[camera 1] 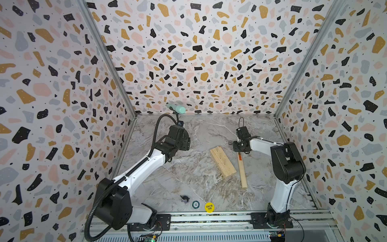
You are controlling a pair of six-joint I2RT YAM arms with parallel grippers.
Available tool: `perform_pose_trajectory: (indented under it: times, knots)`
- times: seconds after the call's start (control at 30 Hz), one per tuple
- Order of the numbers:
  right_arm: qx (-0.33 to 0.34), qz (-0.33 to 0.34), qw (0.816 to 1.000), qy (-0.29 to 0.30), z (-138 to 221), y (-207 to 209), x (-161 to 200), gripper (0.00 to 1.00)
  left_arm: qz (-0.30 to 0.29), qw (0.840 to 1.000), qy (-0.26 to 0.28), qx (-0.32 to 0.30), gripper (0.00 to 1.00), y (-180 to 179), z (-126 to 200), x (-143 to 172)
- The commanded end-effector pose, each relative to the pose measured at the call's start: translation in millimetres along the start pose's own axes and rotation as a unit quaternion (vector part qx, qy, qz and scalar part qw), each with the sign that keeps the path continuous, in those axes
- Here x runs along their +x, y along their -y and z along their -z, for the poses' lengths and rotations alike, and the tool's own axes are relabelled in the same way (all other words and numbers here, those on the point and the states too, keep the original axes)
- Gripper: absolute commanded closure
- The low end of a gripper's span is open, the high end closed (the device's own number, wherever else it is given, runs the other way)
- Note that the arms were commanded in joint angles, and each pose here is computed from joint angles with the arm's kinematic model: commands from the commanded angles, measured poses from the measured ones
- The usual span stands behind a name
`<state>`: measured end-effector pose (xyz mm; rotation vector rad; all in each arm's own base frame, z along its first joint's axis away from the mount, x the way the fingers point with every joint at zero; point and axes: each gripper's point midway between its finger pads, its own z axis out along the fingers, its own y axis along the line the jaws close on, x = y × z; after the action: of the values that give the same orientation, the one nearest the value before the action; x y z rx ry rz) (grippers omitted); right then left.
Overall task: Use a claw hammer to pull out a nail
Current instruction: Pick up the hammer at the center of the board.
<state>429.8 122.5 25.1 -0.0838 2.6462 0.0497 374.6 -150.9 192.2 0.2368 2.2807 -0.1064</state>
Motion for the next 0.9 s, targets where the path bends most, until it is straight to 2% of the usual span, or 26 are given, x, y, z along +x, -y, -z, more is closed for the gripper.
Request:
perform_pose_trajectory:
  times: [0.0,0.87]
  knots:
    - [-0.011,0.018,1.000,0.003,16.1,-8.3,-7.2,1.00,0.014,1.000,0.023,0.011,0.22,0.1,7.1,-12.4]
    - [-0.014,0.030,0.999,0.040,49.1,-16.6,-33.1,1.00,0.023,0.999,0.020,0.022,0.22,-1.7,4.3,-12.9]
